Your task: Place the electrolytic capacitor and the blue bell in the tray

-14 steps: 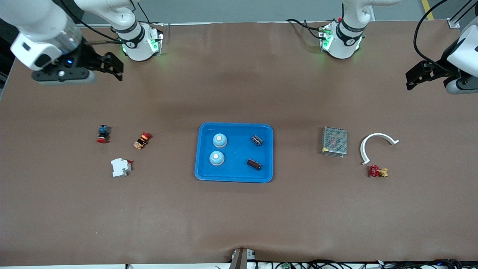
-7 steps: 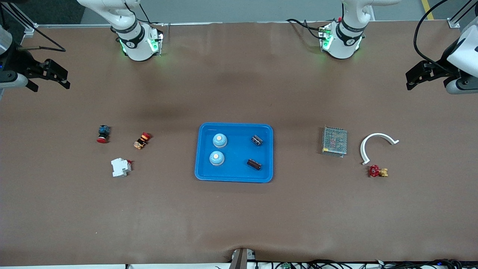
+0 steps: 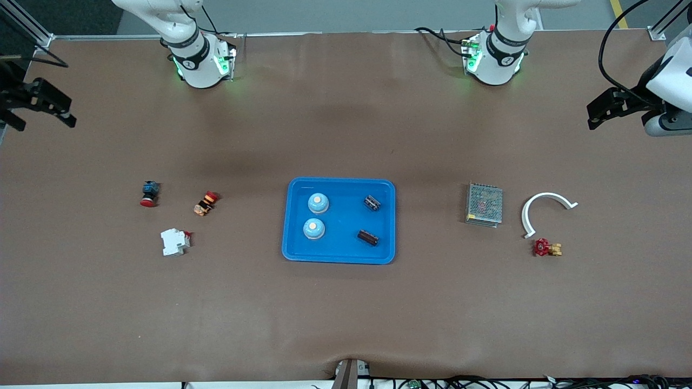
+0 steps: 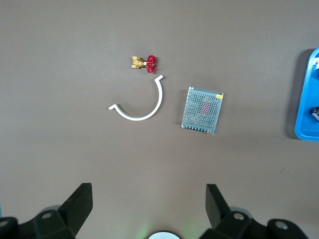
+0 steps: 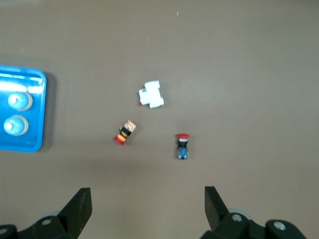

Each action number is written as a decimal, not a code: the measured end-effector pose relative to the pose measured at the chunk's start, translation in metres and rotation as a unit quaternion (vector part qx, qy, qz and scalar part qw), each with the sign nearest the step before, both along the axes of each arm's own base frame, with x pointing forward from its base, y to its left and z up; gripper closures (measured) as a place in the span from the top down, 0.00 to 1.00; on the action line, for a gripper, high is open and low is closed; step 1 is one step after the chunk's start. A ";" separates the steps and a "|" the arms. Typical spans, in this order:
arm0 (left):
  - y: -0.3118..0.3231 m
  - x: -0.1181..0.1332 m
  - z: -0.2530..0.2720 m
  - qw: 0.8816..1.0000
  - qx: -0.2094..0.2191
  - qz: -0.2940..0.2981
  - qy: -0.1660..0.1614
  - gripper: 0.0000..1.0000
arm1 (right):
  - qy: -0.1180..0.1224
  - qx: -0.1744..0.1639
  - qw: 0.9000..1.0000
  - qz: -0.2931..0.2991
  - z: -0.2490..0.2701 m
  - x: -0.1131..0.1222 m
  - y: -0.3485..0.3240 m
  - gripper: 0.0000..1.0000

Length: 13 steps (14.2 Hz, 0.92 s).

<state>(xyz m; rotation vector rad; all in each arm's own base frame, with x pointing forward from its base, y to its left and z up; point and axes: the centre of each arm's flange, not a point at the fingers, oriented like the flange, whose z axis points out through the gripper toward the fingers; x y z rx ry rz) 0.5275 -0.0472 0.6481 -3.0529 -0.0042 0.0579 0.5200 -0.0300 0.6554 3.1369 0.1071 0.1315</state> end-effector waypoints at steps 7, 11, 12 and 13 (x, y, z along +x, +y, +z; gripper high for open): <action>-0.005 0.000 0.004 1.000 0.000 -0.005 -0.004 1.00 | 0.040 0.003 0.999 0.005 -0.015 0.030 0.003 1.00; -0.007 -0.001 0.005 1.000 0.000 -0.007 -0.005 1.00 | 0.040 0.001 0.999 0.015 -0.014 0.031 0.013 1.00; -0.007 -0.001 0.005 1.000 -0.002 -0.007 -0.004 1.00 | 0.040 0.001 0.999 0.016 -0.014 0.031 0.014 1.00; -0.008 -0.002 0.005 1.000 -0.004 -0.007 -0.003 1.00 | 0.040 0.000 0.999 0.016 -0.014 0.031 0.014 1.00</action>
